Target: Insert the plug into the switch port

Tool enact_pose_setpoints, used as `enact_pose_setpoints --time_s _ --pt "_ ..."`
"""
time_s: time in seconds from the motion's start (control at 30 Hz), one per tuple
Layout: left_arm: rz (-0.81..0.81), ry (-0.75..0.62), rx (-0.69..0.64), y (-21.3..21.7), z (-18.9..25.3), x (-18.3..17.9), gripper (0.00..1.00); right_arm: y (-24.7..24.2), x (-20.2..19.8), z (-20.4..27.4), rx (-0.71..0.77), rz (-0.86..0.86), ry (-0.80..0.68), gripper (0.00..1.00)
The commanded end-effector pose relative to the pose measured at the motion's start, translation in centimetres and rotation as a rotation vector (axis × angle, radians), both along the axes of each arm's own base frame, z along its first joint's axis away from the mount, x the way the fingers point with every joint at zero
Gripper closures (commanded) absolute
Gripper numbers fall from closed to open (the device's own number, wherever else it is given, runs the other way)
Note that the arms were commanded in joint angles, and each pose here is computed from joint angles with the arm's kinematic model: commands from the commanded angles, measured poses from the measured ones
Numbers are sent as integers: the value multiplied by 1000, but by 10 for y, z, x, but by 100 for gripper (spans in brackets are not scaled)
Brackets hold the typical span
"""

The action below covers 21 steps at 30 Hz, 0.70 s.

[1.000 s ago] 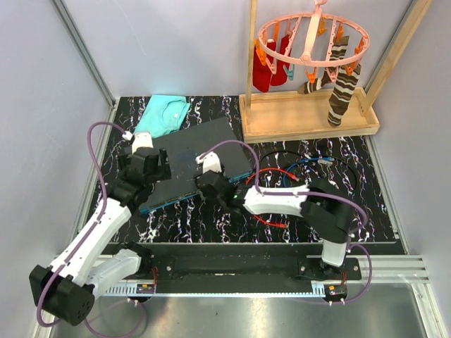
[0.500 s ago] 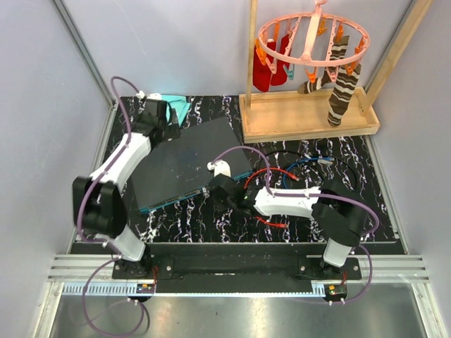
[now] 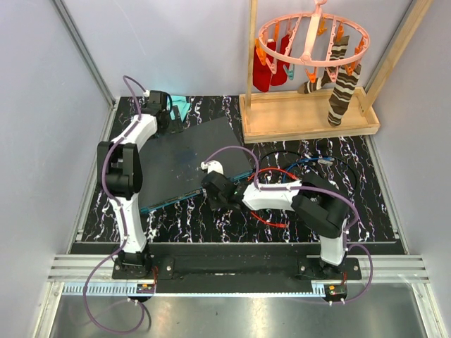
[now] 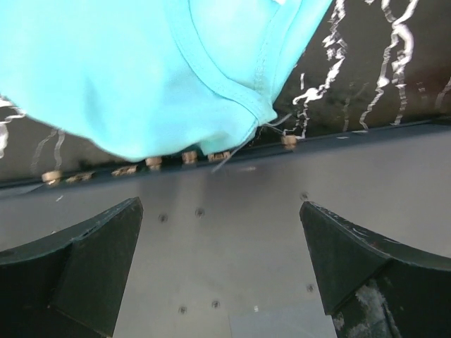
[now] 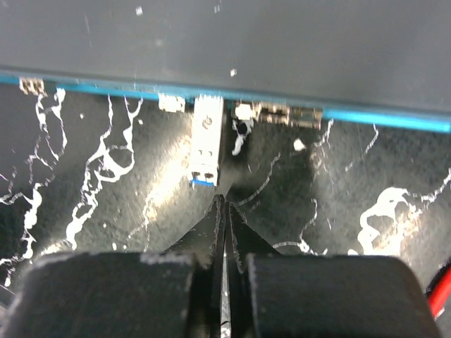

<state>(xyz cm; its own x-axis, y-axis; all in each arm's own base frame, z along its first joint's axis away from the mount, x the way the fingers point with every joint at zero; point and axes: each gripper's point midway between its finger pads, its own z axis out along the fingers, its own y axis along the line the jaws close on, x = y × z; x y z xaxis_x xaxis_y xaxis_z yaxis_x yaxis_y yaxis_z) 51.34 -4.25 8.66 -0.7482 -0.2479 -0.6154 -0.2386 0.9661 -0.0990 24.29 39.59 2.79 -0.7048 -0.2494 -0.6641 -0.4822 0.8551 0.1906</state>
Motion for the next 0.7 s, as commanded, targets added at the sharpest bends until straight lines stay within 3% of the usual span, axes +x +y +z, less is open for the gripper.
enact_pose_setpoints --time_s 0.0,0.3,0.67 --pt "-33 21 -60 -11 -4 9 1 20 14 18 71 7 -11 100" --pt "-53 145 -104 -19 -41 -9 1 28 29 20 97 -14 -21 100" --pt "-111 225 -120 -36 -57 -32 1 35 77 45 170 -65 -127 100"
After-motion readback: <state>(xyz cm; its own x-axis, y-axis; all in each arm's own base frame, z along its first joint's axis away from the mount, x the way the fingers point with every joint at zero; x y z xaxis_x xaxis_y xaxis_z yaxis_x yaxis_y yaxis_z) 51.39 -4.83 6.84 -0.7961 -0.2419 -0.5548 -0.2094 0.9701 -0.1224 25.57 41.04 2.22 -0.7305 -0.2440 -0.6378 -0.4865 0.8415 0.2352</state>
